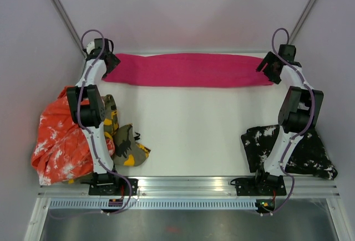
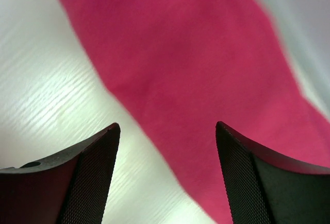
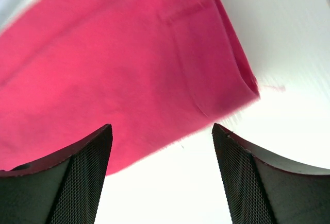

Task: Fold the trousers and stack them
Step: Fold the trousers

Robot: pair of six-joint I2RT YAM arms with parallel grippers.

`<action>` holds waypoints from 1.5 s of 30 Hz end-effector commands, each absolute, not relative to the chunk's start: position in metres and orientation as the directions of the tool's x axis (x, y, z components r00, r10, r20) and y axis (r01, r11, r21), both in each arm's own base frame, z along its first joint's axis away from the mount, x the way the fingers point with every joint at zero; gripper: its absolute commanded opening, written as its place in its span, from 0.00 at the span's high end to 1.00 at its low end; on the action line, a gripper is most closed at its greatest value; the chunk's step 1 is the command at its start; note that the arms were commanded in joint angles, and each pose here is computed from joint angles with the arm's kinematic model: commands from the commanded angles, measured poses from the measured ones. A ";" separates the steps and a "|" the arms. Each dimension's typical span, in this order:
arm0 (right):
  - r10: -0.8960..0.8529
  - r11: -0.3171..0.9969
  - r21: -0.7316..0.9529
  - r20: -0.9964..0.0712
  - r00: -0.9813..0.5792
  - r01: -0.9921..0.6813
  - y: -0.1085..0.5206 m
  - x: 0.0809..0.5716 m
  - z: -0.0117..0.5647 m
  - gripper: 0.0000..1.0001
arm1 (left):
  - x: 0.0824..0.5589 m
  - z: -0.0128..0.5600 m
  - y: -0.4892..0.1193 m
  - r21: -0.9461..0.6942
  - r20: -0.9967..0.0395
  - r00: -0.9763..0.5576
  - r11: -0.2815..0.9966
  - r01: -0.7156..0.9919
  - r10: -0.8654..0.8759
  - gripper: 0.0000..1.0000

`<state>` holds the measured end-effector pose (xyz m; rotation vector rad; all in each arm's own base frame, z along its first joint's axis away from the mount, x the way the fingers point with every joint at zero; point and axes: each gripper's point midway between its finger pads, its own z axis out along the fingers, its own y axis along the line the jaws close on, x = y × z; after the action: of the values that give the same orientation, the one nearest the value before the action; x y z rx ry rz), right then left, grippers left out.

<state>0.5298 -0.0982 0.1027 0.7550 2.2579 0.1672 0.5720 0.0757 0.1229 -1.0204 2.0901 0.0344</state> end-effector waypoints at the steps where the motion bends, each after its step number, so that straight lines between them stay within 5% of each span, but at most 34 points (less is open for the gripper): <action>1: 0.619 0.764 0.286 -0.580 -0.530 0.578 -0.111 0.504 0.093 0.16 | 0.538 0.101 0.078 -0.268 -0.589 -0.380 0.616 -0.741 -0.714 0.21; 7: 0.659 0.714 0.254 -0.559 -0.504 0.652 -0.126 0.497 0.051 0.22 | 0.530 0.075 0.087 -0.285 -0.518 -0.362 0.556 -0.781 -0.775 0.25; 13: 0.684 0.678 0.258 -0.565 -0.462 0.689 -0.149 0.505 0.029 0.41 | 0.523 0.063 0.091 -0.267 -0.499 -0.369 0.544 -0.795 -0.784 0.25; 23: 0.698 0.649 0.320 -0.611 -0.373 0.690 -0.193 0.529 0.033 0.90 | 0.519 0.047 0.097 -0.299 -0.443 -0.305 0.460 -0.836 -0.843 0.24; 27: 0.684 0.676 0.332 -0.615 -0.392 0.658 -0.190 0.531 0.040 0.84 | 0.534 0.040 0.094 -0.363 -0.423 -0.256 0.422 -0.831 -0.869 0.24; 33: 0.668 0.733 0.422 -0.592 -0.451 0.534 -0.162 0.542 0.057 0.52 | 0.551 0.024 0.091 -0.407 -0.391 -0.211 0.374 -0.833 -0.896 0.26; 34: 0.662 0.742 0.436 -0.595 -0.456 0.509 -0.157 0.543 0.067 0.40 | 0.554 0.018 0.091 -0.407 -0.385 -0.210 0.370 -0.835 -0.899 0.27; 40: 0.604 0.797 0.467 -0.631 -0.487 0.384 -0.114 0.533 0.134 0.25 | 0.565 0.000 0.091 -0.421 -0.371 -0.187 0.344 -0.839 -0.910 0.39; 43: 0.594 0.804 0.476 -0.656 -0.465 0.356 -0.101 0.522 0.162 0.24 | 0.570 -0.004 0.090 -0.433 -0.365 -0.177 0.335 -0.837 -0.914 0.64; 45: 0.586 0.810 0.479 -0.667 -0.460 0.337 -0.096 0.518 0.172 0.24 | 0.571 -0.005 0.092 -0.432 -0.372 -0.174 0.336 -0.837 -0.912 0.90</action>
<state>0.5202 -0.1081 0.1125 0.7869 2.1889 0.3175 0.5730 0.0908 0.0244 -1.4716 2.0179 -0.1801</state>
